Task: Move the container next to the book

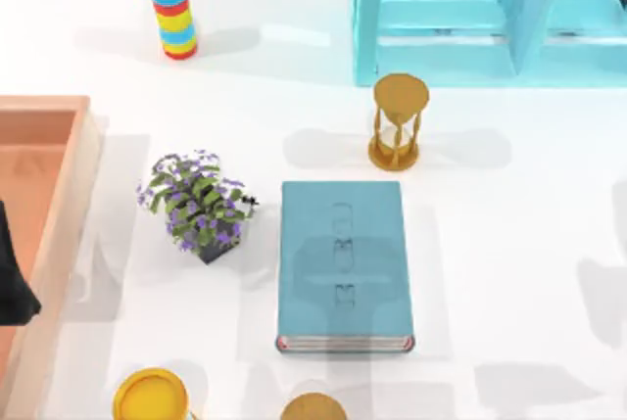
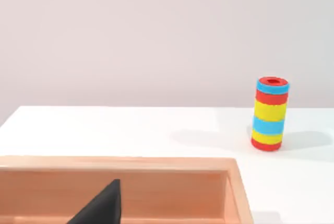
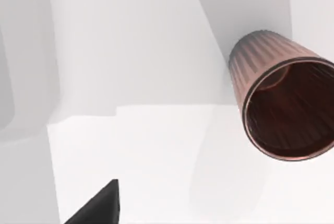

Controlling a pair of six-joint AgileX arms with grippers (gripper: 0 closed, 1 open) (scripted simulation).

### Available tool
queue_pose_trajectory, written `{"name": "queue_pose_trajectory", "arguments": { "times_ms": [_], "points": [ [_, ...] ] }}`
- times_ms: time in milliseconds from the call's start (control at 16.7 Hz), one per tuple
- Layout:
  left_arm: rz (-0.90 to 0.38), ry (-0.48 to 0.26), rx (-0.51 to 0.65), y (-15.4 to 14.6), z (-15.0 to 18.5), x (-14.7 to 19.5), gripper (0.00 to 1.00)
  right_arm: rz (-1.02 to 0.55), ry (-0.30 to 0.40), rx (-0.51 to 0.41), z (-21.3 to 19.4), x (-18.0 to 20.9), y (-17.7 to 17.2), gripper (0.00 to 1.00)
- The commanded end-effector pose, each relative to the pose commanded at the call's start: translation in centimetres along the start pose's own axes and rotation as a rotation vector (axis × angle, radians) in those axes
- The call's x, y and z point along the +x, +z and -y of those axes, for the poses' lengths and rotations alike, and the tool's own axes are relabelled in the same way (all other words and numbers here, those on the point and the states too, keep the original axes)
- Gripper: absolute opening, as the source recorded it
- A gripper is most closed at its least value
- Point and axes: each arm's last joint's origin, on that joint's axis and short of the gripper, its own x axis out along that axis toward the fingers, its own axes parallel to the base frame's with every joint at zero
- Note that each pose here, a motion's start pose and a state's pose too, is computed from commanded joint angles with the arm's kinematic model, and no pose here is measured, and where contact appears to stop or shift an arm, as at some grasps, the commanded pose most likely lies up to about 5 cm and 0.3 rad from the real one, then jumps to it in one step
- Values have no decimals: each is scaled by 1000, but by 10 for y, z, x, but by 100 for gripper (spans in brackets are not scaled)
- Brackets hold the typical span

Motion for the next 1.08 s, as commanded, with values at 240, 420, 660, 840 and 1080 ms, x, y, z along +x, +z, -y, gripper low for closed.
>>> {"name": "queue_pose_trajectory", "arguments": {
  "times_ms": [240,420,660,840,1080],
  "points": [
    [0,0,0,0,0,0,100,-1,-9,1,5,41,0,100],
    [0,0,0,0,0,0,100,-1,-14,1,4,73,-1,100],
    [0,0,0,0,0,0,100,0,-4,0,0,89,-1,100],
    [0,0,0,0,0,0,100,0,-4,0,0,89,-1,100],
    [0,0,0,0,0,0,100,0,-4,0,0,89,-1,70]
  ]
}}
